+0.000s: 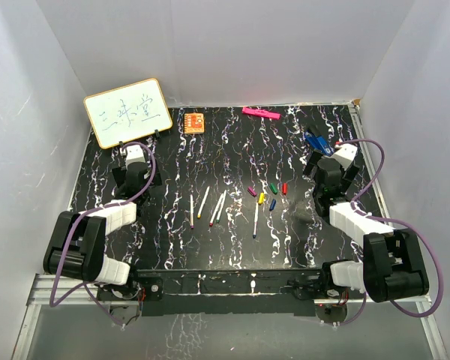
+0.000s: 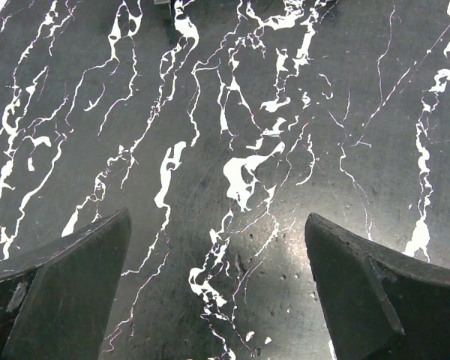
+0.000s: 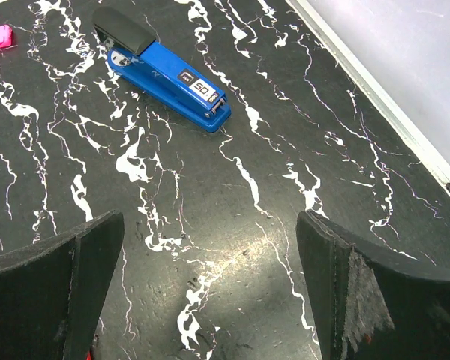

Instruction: Insert the pens into the pen caps

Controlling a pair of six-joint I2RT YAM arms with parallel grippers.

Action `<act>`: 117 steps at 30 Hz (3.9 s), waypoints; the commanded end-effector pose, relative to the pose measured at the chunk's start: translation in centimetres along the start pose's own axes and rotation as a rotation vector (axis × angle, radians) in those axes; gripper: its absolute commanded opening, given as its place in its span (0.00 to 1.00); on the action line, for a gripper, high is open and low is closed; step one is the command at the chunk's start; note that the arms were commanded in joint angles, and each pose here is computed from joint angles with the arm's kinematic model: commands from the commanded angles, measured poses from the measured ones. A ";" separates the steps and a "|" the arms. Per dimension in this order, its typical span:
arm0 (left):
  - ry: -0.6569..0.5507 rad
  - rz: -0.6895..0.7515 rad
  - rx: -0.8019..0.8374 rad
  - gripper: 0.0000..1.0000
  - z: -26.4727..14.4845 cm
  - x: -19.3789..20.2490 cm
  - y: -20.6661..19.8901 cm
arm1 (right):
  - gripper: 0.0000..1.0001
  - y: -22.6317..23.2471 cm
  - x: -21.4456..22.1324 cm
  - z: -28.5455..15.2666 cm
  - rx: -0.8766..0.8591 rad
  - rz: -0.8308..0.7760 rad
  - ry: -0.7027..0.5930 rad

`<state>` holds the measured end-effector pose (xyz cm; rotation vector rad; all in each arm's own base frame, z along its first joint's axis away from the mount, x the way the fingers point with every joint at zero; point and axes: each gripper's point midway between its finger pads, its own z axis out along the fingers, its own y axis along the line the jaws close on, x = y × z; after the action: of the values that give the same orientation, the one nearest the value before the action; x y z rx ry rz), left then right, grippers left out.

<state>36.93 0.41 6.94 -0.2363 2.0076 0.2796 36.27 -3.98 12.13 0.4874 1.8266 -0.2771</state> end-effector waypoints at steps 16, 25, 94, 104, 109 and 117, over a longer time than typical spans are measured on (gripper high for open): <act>-0.067 -0.050 -0.053 0.98 -0.3 -2.1 0.9 | 0.98 0.2 -2.6 0.2 0.016 0.034 -0.066; -0.069 -0.041 0.022 0.99 -0.9 -2.9 -0.2 | 0.98 0.1 -2.9 0.2 0.026 0.044 -0.071; 0.593 0.240 0.186 0.57 -12.1 6.5 -13.1 | 0.98 4.3 -6.0 -1.4 -0.216 0.073 -0.097; 0.631 0.263 0.172 0.58 -11.6 8.1 -13.4 | 0.98 4.5 -5.7 -1.4 -0.227 0.071 -0.093; 0.648 0.282 0.150 0.58 -11.4 9.0 -13.1 | 0.98 4.7 -5.7 -1.4 -0.237 0.071 -0.094; 0.746 0.337 0.140 0.55 -12.9 10.8 -11.6 | 0.98 4.7 -5.7 -1.4 -0.235 0.071 -0.095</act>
<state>26.75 -15.80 1.99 0.0787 2.7158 0.2372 38.11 -0.62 16.90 0.3781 1.7725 -0.0548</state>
